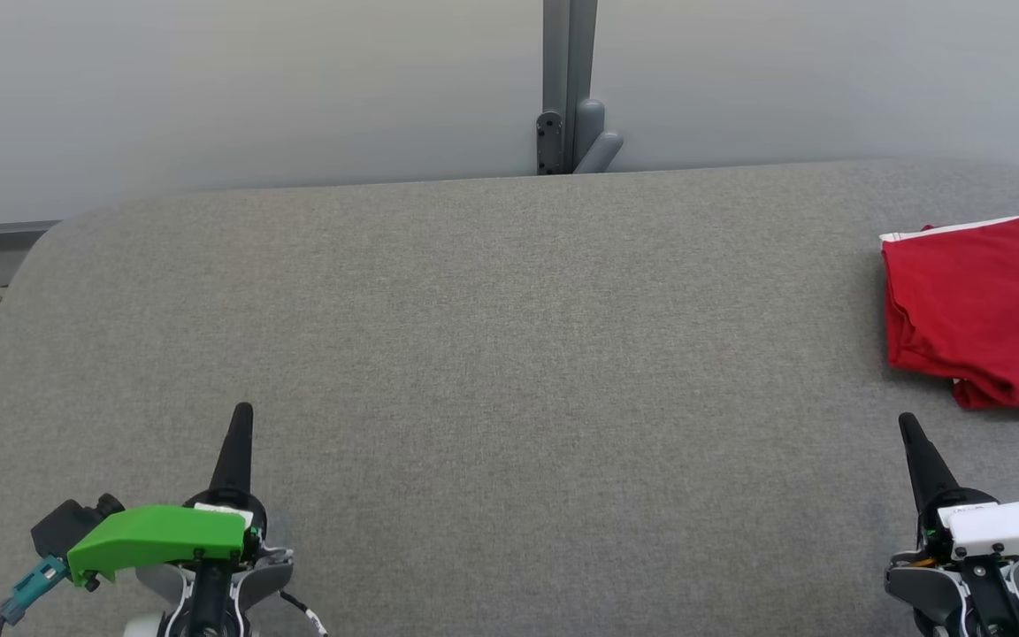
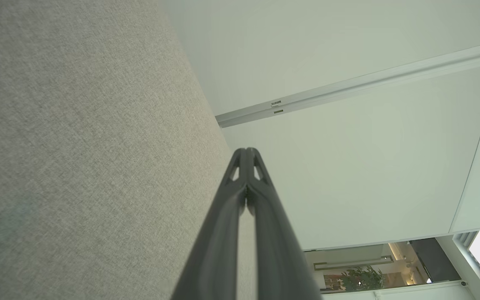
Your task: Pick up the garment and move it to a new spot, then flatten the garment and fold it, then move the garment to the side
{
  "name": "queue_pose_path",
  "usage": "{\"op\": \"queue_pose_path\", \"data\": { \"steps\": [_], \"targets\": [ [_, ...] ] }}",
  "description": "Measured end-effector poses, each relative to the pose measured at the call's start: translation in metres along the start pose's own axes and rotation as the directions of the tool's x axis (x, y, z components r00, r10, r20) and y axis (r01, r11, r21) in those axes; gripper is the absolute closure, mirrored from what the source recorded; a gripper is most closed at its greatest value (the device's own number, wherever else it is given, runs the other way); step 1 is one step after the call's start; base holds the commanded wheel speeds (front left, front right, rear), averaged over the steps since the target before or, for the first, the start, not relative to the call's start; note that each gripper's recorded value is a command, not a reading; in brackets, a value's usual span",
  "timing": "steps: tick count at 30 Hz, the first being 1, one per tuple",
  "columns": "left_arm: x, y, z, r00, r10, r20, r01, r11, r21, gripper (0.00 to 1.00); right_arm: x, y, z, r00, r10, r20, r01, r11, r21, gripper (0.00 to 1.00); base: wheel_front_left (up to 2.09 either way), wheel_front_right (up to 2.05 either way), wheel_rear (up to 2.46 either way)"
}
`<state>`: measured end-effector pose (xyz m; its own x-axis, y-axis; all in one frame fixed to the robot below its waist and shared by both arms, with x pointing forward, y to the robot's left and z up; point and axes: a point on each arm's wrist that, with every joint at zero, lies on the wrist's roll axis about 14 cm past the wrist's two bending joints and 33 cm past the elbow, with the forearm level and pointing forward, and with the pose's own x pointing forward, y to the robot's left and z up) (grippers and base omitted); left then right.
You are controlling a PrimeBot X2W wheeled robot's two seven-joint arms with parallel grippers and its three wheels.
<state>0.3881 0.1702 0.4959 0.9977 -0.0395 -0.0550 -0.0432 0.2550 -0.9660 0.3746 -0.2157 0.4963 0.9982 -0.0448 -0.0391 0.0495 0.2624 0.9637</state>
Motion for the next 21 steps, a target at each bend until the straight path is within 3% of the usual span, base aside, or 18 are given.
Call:
{"op": "queue_pose_path", "data": {
  "steps": [21],
  "targets": [
    [0.012, -0.008, -0.003, 0.999, -0.028, -0.021, 0.024, 0.988, -0.152, 1.0, 0.003, 0.0, 0.013, 1.0, 0.007, 0.023, -0.011, 0.986, 0.165, 1.0, 0.0, 0.0, 0.0]
  ]
}}
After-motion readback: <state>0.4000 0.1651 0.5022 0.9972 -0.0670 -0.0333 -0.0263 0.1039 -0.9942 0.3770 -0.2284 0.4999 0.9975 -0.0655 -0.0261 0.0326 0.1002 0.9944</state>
